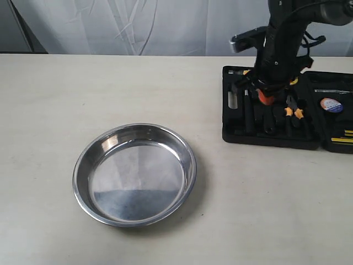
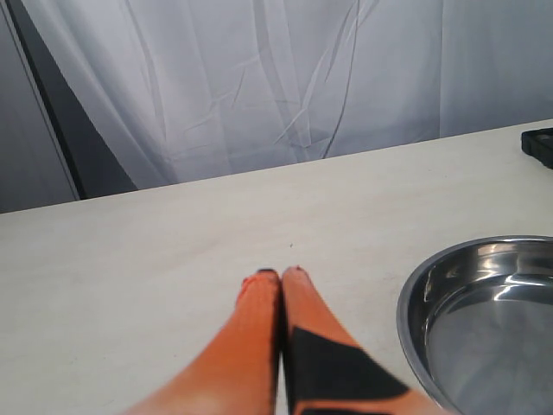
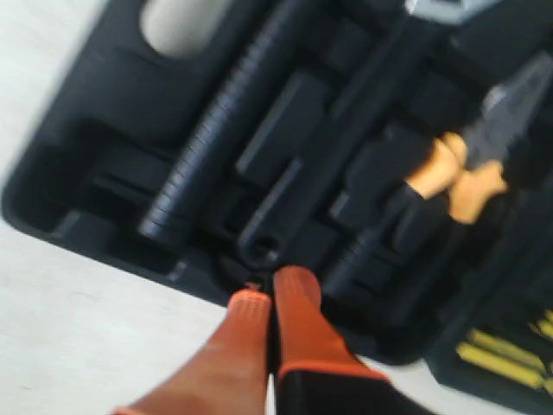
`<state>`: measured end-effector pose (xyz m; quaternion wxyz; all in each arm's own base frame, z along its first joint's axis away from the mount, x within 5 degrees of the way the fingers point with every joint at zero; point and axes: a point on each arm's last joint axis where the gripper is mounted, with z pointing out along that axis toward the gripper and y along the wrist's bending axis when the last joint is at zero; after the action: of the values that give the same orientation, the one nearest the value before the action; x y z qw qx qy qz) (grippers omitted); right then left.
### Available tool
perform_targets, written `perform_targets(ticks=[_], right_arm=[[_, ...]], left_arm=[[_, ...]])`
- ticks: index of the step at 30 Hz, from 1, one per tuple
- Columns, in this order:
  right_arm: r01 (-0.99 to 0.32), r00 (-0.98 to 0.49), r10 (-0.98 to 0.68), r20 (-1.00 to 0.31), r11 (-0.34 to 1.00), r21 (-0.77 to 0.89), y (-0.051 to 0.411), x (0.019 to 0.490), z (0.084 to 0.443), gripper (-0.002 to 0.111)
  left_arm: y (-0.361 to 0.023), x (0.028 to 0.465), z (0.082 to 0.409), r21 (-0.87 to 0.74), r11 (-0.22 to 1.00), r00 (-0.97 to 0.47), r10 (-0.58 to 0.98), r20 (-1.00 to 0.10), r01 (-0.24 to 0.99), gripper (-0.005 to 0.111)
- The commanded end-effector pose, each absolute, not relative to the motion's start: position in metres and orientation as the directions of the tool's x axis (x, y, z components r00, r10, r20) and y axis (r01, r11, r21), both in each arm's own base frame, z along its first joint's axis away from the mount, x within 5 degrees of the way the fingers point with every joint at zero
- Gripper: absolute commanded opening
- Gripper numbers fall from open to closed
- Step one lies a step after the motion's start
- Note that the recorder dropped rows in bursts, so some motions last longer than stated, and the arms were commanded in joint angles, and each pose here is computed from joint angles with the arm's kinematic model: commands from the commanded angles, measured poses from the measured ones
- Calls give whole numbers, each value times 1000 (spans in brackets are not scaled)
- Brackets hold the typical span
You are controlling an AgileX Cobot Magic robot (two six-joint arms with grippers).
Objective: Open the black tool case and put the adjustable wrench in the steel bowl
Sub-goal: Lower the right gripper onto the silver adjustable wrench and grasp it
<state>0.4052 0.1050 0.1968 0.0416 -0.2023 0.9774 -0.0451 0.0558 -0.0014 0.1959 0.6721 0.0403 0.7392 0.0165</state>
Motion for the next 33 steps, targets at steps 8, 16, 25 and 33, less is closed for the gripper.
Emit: perform_targets(ticks=[8, 16, 25, 33], right_arm=[[-209, -844, -350, -406, 912, -352, 66, 445, 214, -1], [-60, -943, -80, -323, 996, -69, 85, 446, 159, -1], [-24, -942, -64, -331, 992, -123, 80, 450, 148, 30], [-23, -952, -61, -299, 991, -128, 79, 449, 136, 49]], left_arm=[[-2, 56, 197, 76, 996, -91, 80, -993, 41, 0], [-2, 56, 197, 76, 996, -91, 80, -993, 41, 0], [-2, 56, 197, 76, 996, -89, 80, -993, 41, 0], [-2, 56, 197, 76, 996, -89, 80, -993, 41, 0]])
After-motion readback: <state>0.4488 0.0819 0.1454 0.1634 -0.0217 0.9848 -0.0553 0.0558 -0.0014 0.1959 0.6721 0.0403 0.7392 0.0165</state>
